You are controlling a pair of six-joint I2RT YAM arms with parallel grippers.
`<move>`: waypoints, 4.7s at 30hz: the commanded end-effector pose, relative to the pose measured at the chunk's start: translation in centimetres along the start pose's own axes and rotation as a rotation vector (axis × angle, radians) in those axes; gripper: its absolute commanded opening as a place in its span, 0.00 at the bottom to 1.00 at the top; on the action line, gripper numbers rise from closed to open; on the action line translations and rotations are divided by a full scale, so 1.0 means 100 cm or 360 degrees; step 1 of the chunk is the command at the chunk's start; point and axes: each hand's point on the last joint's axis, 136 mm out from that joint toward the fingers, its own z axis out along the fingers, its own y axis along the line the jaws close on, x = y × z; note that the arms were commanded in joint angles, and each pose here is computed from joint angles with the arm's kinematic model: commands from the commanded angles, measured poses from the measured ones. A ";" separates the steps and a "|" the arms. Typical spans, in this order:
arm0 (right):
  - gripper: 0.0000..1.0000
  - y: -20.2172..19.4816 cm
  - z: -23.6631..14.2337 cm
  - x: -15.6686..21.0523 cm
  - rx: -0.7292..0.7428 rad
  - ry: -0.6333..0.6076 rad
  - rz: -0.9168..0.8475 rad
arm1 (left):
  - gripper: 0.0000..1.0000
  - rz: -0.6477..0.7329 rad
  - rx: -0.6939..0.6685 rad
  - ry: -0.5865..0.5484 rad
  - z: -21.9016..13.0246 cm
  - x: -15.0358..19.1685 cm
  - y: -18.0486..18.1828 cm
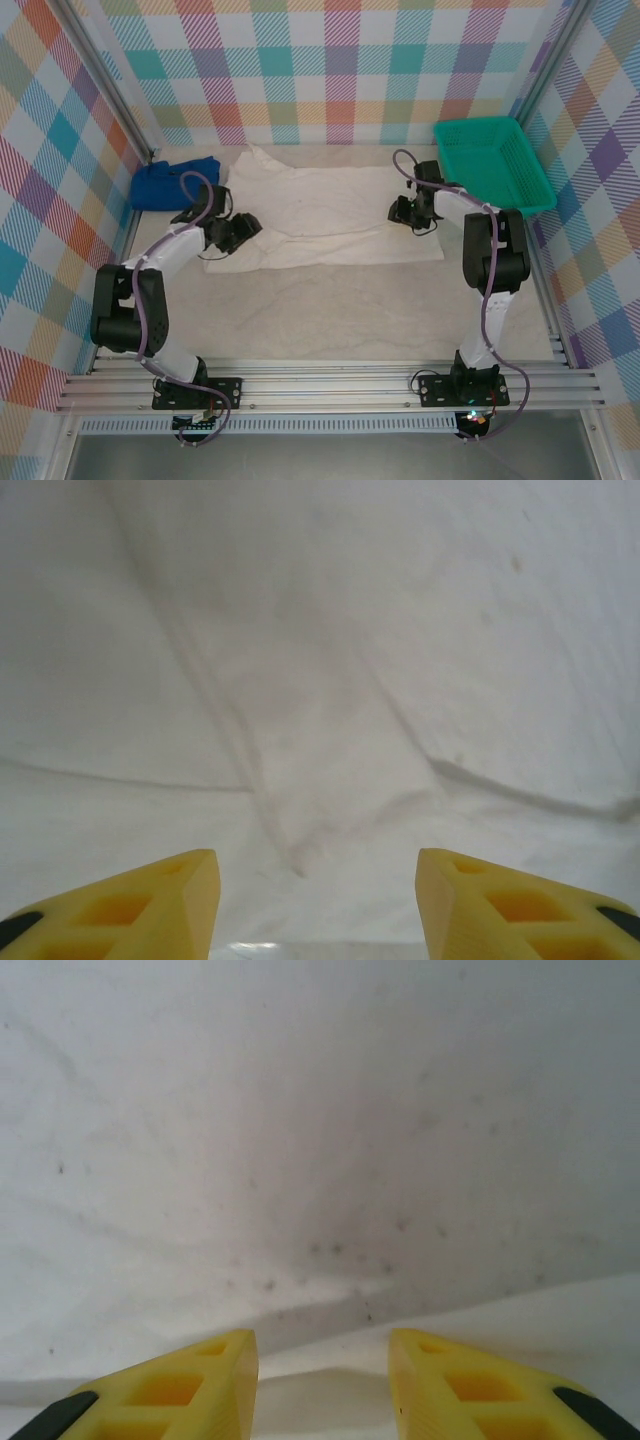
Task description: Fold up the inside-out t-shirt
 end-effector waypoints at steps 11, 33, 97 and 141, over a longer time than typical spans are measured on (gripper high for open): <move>0.40 -0.003 -0.013 -0.001 0.0023 -0.0052 -0.0034 | 0.53 0.0108 -0.0026 0.0164 0.047 0.021 -0.020; 0.41 -0.008 -0.011 0.005 0.0037 -0.0032 -0.0028 | 0.46 0.0489 -0.0454 0.0168 0.055 0.040 0.004; 0.42 -0.105 -0.042 0.118 0.0596 0.0437 0.0202 | 0.55 0.0425 -0.0899 0.0120 0.017 0.046 0.112; 0.40 -0.133 -0.059 0.134 0.0741 0.0498 0.0201 | 0.53 0.0139 -0.0761 0.0192 0.002 0.084 0.141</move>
